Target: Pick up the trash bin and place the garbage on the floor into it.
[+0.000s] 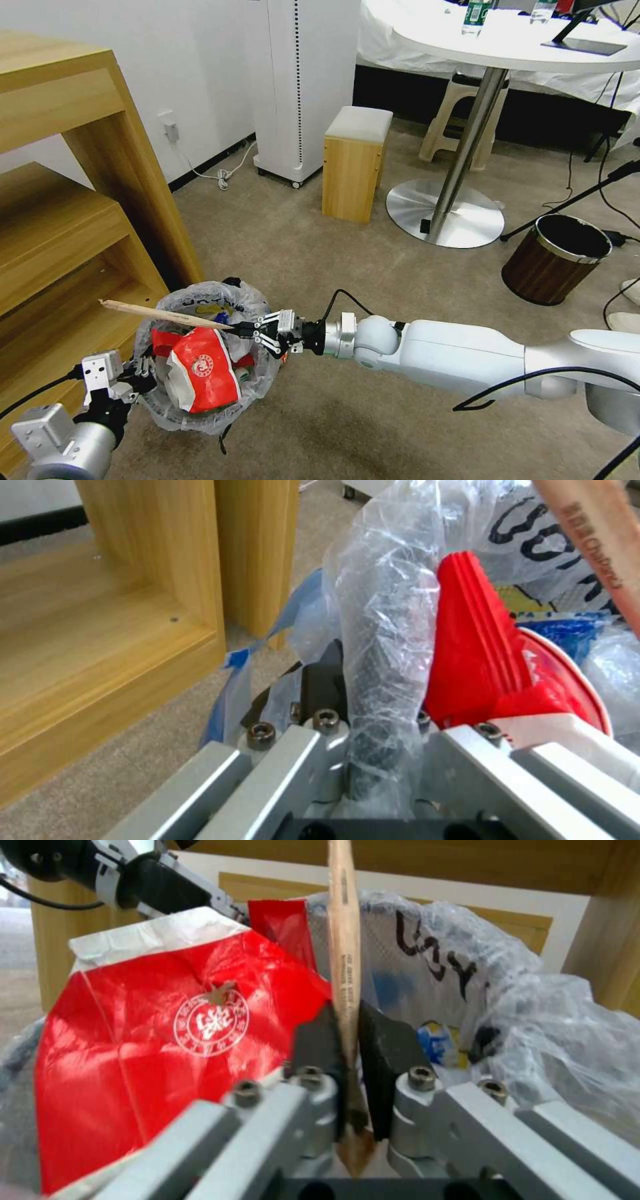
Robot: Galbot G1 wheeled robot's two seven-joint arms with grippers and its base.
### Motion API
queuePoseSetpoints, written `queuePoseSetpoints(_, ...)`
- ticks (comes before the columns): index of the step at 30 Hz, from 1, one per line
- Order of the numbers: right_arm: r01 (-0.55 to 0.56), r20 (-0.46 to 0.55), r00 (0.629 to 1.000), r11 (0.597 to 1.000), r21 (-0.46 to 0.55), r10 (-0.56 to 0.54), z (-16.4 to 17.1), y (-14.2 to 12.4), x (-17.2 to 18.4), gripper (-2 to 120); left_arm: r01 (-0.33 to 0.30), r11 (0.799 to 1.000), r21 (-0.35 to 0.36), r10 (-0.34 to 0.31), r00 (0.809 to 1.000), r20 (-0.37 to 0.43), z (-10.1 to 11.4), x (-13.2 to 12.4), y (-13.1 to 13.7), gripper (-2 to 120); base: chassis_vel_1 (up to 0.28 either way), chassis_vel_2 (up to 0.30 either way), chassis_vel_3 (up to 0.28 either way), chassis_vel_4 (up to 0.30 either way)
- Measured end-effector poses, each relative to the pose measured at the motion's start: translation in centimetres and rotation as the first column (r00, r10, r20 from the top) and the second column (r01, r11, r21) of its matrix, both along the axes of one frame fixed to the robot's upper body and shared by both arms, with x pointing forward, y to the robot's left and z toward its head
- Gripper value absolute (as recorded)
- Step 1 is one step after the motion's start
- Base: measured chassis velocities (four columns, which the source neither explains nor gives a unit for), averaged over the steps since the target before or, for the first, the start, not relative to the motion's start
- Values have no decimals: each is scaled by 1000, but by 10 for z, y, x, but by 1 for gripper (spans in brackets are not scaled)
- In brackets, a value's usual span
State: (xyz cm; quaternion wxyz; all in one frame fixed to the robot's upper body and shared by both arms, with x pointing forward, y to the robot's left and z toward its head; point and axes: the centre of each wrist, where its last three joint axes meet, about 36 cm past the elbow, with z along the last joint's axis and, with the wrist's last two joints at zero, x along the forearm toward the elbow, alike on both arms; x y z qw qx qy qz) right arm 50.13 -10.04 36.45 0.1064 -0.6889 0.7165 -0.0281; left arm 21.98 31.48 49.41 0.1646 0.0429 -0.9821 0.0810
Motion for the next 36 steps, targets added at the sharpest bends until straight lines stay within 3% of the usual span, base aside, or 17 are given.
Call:
queuePoseSetpoints(13, 6, 7, 1000, 1000, 9, -6, 2, -6, -1, 57, 0, 1000, -7, 0, 1000, -7, -4, 1, 0, 1, 0, 0, 0, 0)
queuePoseSetpoints(15, 19, 8, 1000, 1000, 25, -19, 4, -2, -1, 69, -1, 1000, -7, 1, 1000, -9, -5, 1, 0, 1, 0, 0, 0, 0)
queuePoseSetpoints(19, 45, 6, 999, 998, 48, -45, 7, 1, -2, 79, -2, 1000, -6, 2, 1000, -11, -6, 1, 1, 1, 0, 0, 0, 0)
queuePoseSetpoints(23, 91, -5, 996, 990, 110, -91, 22, 5, -7, 96, -7, 1000, -4, 7, 1000, -19, -10, 2, 3, 1, 0, 0, 0, 0)
queuePoseSetpoints(31, 139, -11, 990, 972, 187, -140, 43, -1, -11, 100, -10, 1000, -1, 10, 1000, -29, -15, 4, 4, 1, 0, 0, 0, 0)
queuePoseSetpoints(36, 208, -17, 978, 952, 224, -209, 55, -25, -9, 100, -10, 1000, 1, 10, 999, -31, -16, 4, 5, 1, 0, 0, 0, 0)
